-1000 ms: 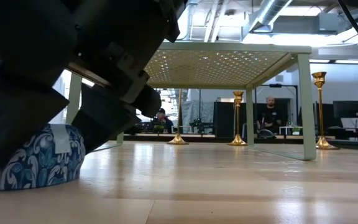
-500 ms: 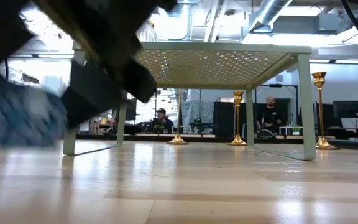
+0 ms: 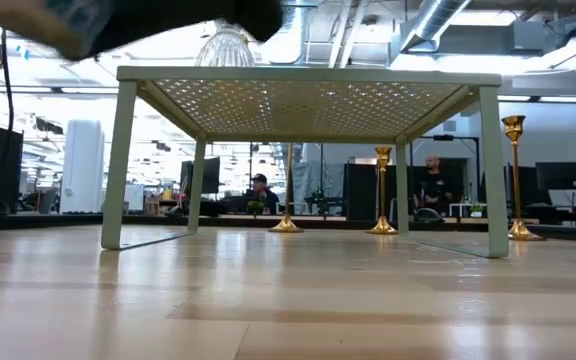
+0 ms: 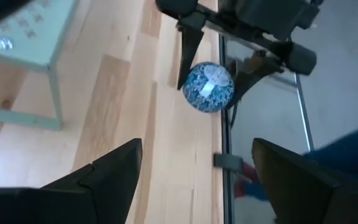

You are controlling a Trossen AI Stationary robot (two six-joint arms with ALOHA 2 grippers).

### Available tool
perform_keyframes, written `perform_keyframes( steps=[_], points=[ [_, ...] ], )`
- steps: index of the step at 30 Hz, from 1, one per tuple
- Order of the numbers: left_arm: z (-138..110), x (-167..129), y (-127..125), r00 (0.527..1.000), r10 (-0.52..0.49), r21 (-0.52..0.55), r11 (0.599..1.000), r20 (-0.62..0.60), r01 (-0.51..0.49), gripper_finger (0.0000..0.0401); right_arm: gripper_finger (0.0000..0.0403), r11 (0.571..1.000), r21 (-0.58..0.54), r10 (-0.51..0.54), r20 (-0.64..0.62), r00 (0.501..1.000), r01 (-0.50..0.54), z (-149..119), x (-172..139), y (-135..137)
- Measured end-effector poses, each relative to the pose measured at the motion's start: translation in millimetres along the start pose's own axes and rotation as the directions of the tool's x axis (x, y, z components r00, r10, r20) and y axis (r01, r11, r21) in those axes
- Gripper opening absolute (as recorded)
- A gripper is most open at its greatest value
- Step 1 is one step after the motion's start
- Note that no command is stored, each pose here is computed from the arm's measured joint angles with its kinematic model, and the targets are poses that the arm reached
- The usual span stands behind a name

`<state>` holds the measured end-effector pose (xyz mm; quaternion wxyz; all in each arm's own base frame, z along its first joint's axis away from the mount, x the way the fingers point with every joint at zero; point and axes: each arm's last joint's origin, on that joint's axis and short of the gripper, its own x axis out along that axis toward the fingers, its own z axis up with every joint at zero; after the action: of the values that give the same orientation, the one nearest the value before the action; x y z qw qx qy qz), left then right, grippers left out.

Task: Pick & Place candle stick holders
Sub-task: Align the blue scented candle with the other blue scented candle on the shelf

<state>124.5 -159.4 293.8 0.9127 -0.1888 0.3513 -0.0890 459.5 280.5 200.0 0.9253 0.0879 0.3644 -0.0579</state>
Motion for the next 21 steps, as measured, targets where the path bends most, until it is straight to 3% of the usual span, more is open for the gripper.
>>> perform_keyframes(
  steps=[11, 17, 21],
  points=[
    [14, -2, -8, 0.969, 0.017, -0.09, 0.996, 0.245, 0.005, 0.0305, 0.0287, 0.994, 0.008, -0.11, 0.235, 0.966, 0.111, 39, -85, 5],
    [32, -8, -19, 0.876, 0.038, -0.221, 0.972, 0.481, 0.079, 0.0305, 0.0287, 0.981, 0.01, -0.183, 0.354, 0.917, 0.192, 54, -133, 4],
    [42, -14, -25, 0.817, 0.03, -0.295, 0.939, 0.576, 0.174, 0.0305, 0.0287, 0.967, 0.0, -0.23, 0.418, 0.879, 0.254, 59, -161, 5]
  ],
)
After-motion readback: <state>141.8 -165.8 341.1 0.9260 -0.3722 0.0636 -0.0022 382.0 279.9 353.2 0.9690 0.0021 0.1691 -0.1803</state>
